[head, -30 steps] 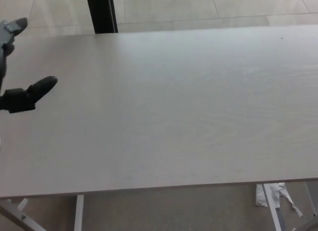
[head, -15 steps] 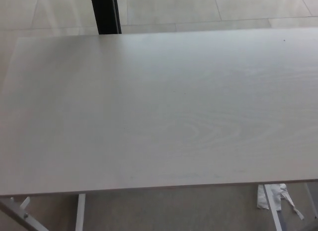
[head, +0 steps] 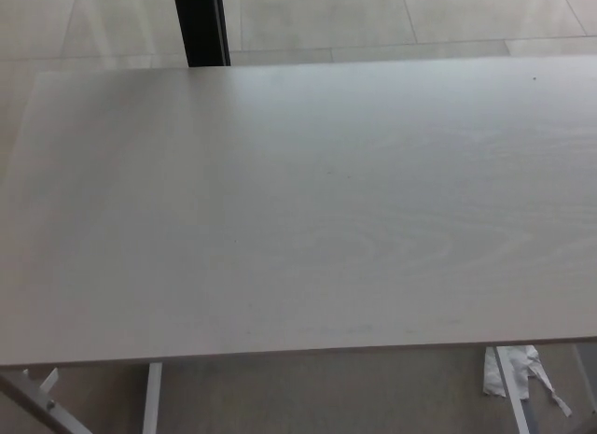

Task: Pick up a bottle and hand it

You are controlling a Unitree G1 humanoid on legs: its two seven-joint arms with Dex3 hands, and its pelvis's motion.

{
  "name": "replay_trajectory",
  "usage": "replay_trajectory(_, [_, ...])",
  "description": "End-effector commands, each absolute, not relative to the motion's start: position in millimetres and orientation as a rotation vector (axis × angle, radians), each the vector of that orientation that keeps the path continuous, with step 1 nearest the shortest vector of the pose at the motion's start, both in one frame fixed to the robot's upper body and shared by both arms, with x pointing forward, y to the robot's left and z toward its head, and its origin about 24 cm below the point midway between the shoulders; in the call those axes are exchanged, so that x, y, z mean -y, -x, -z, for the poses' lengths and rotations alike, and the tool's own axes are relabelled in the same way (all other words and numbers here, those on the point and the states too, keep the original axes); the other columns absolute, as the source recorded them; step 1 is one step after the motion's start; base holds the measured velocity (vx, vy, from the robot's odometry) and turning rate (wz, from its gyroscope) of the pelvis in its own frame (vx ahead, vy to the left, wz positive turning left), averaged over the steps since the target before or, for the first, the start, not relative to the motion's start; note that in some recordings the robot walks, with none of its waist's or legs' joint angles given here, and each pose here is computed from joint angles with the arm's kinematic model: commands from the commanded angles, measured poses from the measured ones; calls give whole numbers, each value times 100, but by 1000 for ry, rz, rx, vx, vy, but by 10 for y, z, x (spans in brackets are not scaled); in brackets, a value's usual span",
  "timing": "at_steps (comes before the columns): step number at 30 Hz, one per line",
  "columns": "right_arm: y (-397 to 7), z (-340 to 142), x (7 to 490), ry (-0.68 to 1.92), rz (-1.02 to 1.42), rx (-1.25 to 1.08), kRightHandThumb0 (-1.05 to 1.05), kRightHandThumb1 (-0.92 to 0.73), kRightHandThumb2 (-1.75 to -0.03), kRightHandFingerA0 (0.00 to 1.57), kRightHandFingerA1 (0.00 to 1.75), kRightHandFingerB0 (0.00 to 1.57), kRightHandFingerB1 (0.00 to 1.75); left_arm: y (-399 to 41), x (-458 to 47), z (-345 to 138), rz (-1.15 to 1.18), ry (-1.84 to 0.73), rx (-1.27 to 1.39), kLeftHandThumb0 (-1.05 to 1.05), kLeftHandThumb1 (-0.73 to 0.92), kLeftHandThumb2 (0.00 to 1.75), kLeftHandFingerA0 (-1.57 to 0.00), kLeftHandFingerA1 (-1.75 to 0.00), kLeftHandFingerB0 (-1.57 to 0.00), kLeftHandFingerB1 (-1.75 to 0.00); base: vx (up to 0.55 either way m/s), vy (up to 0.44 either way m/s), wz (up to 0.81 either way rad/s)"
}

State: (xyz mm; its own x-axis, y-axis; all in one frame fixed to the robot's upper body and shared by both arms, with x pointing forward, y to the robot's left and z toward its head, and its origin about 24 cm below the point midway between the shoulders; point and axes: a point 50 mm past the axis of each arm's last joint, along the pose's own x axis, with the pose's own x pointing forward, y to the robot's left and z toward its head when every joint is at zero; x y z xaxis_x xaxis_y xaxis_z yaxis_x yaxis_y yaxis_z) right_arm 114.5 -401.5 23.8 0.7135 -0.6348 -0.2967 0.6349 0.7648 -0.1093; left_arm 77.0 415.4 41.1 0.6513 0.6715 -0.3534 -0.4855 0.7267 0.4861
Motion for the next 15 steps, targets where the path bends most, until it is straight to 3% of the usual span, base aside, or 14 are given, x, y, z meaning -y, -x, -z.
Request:
replay_trajectory(1, [-1056,-216,4074,-26,701,-358,-55,-45,-73,107,141,35,43,-911,-4090,-368,-464,-83,-562,-80,59,59,-29,-63,-35,-43,0,0,0])
replay_trajectory(2, [-1028,-199,4065,-32,705,-362,-52,-40,-82,106,119,31,47,-917,-4071,-266,-458,-50,-580,-81,58,58,-30,-63,-41,-41,0,0,0])
replay_trajectory(3, [-1018,-191,4065,-31,706,-363,-52,-43,-81,104,105,34,47,-904,-4043,-203,-455,-34,-599,-74,59,58,-29,-60,-33,-41,0,0,0])
replay_trajectory(5, [-931,-159,4064,-44,717,-381,-52,-43,-80,106,103,36,47,-839,-4018,-148,-441,-28,-646,-70,57,57,-29,-58,-33,-40,0,0,0])
replay_trajectory(6, [-901,-159,4072,-42,722,-393,-47,-55,-57,96,109,44,34,-796,-3982,-105,-413,0,-673,-66,53,56,-25,-62,-25,-46,0,0,0])
replay_trajectory(7, [-881,-164,4078,-24,720,-406,-47,-55,-60,94,151,43,35,-745,-3940,-70,-380,45,-687,-65,49,56,-19,-63,-25,-46,0,0,0])
replay_trajectory(8, [-880,-162,4079,-14,716,-407,-47,-55,-60,94,151,43,35,-734,-3934,-69,-381,58,-683,-65,49,56,-19,-63,-25,-46,0,0,0])
replay_trajectory(9, [-889,-158,4078,-17,720,-411,-47,-55,-57,97,167,42,34,-731,-3936,-97,-391,69,-678,-68,49,55,-23,-63,-26,-44,0,0,0])
replay_trajectory(12, [-919,-151,4084,-12,715,-402,-47,-54,-61,103,162,42,36,-747,-3983,-104,-418,88,-659,-73,52,56,-24,-60,-23,-44,0,0,0])
replay_trajectory(13, [-928,-151,4084,-7,713,-397,-58,-41,-78,110,127,36,47,-764,-4007,-104,-419,89,-651,-72,40,80,-27,-61,-19,-50,0,0,0])
replay_trajectory(15, [-938,-165,4079,-19,714,-393,-49,-54,-61,100,167,41,36,-789,-4034,-116,-412,79,-648,-74,41,80,-24,-62,-16,-52,0,0,0])
